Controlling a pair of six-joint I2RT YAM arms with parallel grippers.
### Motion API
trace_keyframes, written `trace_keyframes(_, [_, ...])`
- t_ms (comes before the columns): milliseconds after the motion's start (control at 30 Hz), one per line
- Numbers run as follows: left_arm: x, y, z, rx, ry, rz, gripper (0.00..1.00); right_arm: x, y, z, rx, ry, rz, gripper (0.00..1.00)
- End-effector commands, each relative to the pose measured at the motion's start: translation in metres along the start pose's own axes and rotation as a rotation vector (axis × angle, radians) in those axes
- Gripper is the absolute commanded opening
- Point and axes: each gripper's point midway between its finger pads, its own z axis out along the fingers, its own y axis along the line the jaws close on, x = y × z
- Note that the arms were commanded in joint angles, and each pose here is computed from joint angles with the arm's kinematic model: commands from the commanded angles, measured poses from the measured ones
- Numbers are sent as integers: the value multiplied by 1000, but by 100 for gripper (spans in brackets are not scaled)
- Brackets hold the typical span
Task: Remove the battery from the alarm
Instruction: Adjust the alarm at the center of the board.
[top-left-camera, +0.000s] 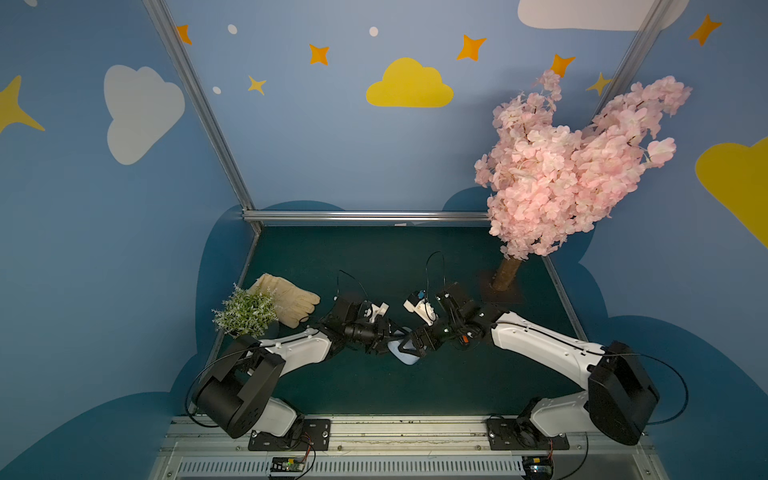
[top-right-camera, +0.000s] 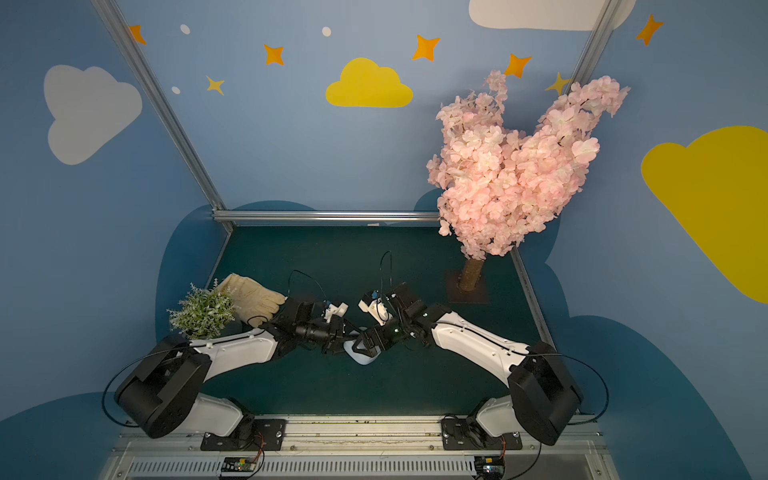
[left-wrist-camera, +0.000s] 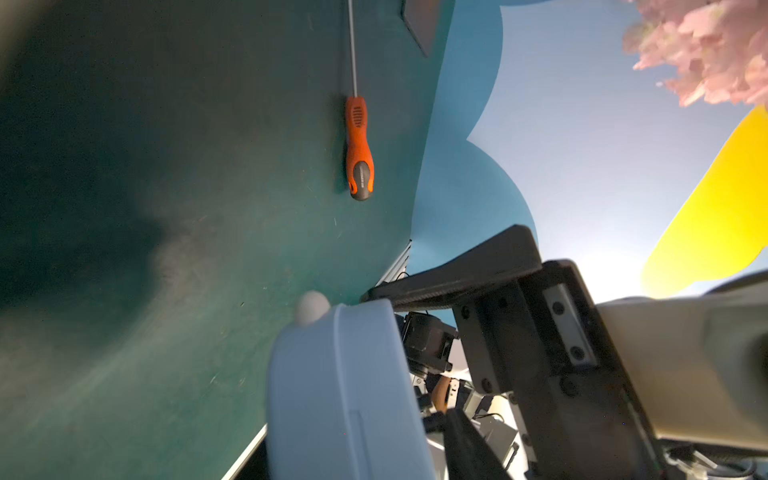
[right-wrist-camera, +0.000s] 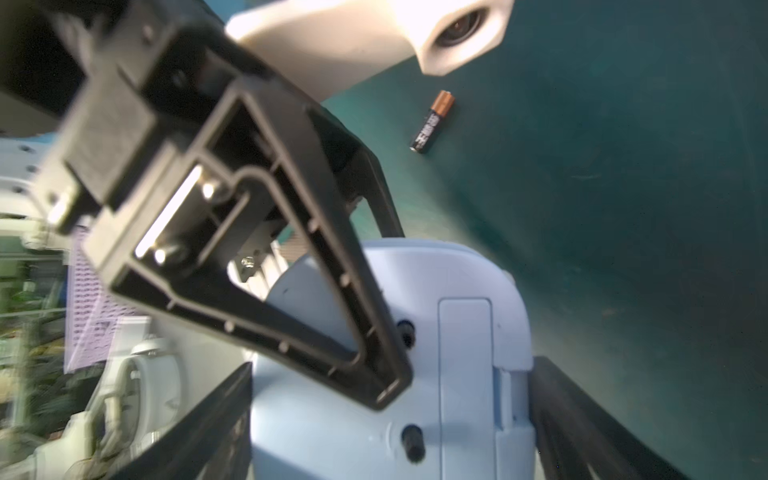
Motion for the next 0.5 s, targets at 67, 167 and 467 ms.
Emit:
trace_keyframes(67, [4, -6, 4, 46, 44, 24, 29, -6, 12, -5, -23, -36, -80, 77])
trace_keyframes(167, [3, -3, 4, 38, 41, 6, 26, 0, 15, -12, 13, -38, -147, 98])
trace_keyframes(467, [-3, 9, -6, -3, 48, -152, 23, 9, 22, -24, 232, -181, -494, 98])
